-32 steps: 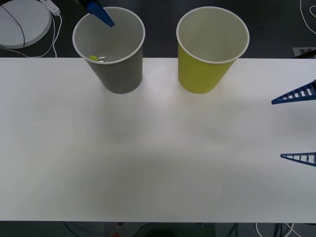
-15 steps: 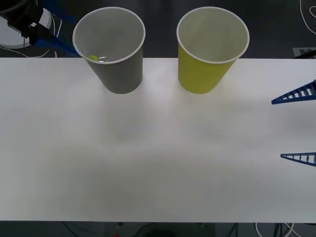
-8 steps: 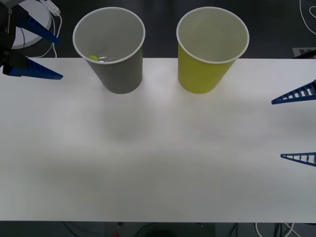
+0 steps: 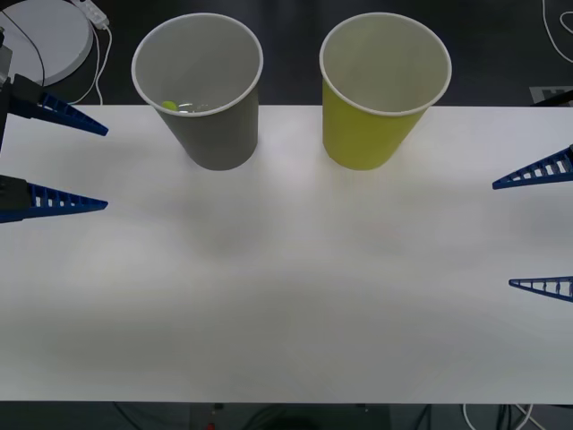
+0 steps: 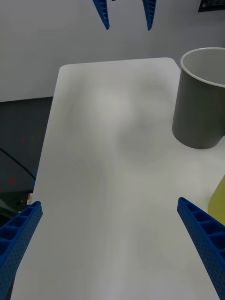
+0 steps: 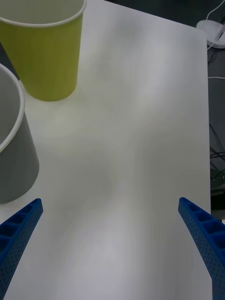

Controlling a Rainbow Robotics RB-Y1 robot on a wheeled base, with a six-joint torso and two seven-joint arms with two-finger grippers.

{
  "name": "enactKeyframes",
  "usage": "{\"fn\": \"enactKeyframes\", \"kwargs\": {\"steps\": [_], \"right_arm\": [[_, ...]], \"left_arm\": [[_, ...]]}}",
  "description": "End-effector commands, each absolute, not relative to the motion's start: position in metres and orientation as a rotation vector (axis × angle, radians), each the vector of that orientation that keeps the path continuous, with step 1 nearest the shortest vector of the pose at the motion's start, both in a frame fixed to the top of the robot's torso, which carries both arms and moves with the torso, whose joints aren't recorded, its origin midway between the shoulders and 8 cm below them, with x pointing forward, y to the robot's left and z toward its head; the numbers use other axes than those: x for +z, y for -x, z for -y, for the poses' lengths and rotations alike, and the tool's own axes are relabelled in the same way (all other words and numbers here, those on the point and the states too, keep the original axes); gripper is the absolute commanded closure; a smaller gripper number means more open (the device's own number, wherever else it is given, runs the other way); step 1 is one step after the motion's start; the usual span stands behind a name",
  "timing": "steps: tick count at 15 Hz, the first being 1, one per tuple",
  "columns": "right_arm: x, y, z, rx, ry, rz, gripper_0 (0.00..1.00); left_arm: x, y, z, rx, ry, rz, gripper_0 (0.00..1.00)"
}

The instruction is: Put the can into the green bin and the plastic bottle into the gray bin

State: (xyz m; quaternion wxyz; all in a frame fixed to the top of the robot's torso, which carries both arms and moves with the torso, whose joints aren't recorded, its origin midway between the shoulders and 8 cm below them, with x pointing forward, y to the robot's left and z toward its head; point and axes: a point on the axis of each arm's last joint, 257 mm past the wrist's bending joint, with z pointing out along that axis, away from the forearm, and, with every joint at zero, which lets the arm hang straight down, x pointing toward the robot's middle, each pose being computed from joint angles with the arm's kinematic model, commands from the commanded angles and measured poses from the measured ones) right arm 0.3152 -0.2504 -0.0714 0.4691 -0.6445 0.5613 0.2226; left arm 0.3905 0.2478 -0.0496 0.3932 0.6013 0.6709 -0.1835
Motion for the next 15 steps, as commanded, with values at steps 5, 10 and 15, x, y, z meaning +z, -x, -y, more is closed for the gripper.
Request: {"fn": "enactKeyframes", "kwargs": {"steps": [5,10,15], "right_arm": [[-0.071,-0.315,0.250,0.546,1.580,-1.376,0.00],[-0.071,-0.315,0.250,0.546,1.580,-1.376,0.00],[-0.071,-0.315,0.250,0.546,1.580,-1.376,0.00]], "left_arm": [[-0.089,-0.362,-0.263,-0.477,-1.593,-1.568,0.00],[-0.098,-0.340,-0.279,-0.434,-1.614,-1.552,0.00],[-0.099,-0.327,-0.284,-0.438,-1.608,-1.545,0.00]]}}
